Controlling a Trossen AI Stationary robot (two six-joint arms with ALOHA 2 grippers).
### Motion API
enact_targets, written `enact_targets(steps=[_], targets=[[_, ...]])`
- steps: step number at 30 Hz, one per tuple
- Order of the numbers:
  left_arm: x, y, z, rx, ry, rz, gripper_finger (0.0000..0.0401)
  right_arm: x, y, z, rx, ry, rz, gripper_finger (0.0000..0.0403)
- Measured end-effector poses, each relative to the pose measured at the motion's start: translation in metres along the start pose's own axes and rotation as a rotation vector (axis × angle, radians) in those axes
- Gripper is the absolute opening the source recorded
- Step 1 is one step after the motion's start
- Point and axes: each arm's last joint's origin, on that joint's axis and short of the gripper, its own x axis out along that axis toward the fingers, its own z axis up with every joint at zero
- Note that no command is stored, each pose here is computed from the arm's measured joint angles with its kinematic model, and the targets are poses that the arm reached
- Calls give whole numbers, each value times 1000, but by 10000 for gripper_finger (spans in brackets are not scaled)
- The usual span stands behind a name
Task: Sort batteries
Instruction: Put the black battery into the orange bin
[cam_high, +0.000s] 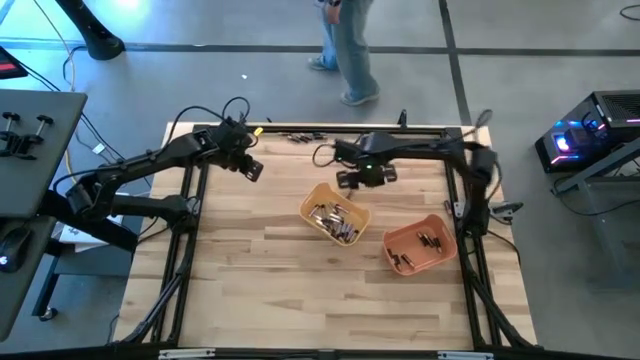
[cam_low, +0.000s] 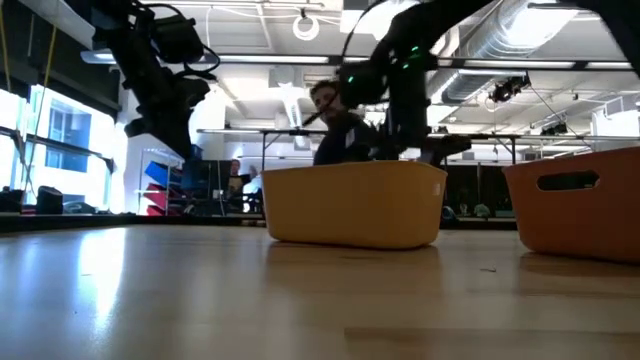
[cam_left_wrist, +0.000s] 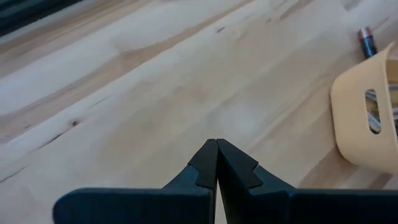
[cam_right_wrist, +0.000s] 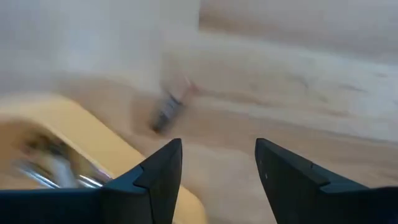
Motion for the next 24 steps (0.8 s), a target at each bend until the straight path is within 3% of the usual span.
enact_targets(steps=[2, 6, 11, 20, 24], targets=[[0, 1, 2, 0, -17, -6, 0, -5, -9, -3, 77, -57, 63, 197], [0, 3, 7, -20, -49, -47, 0, 3, -20, -10, 172, -60, 66, 197], [-1, 4, 12, -50, -83, -76, 0, 31, -5, -15, 215, -37, 156, 197], [-1, 5, 12, -102, -81, -79, 0, 47, -9, -17, 248, -28, 40, 197], [-1, 5, 12, -101, -86, -80, 0, 47, -7, -16, 206, -37, 58, 197]])
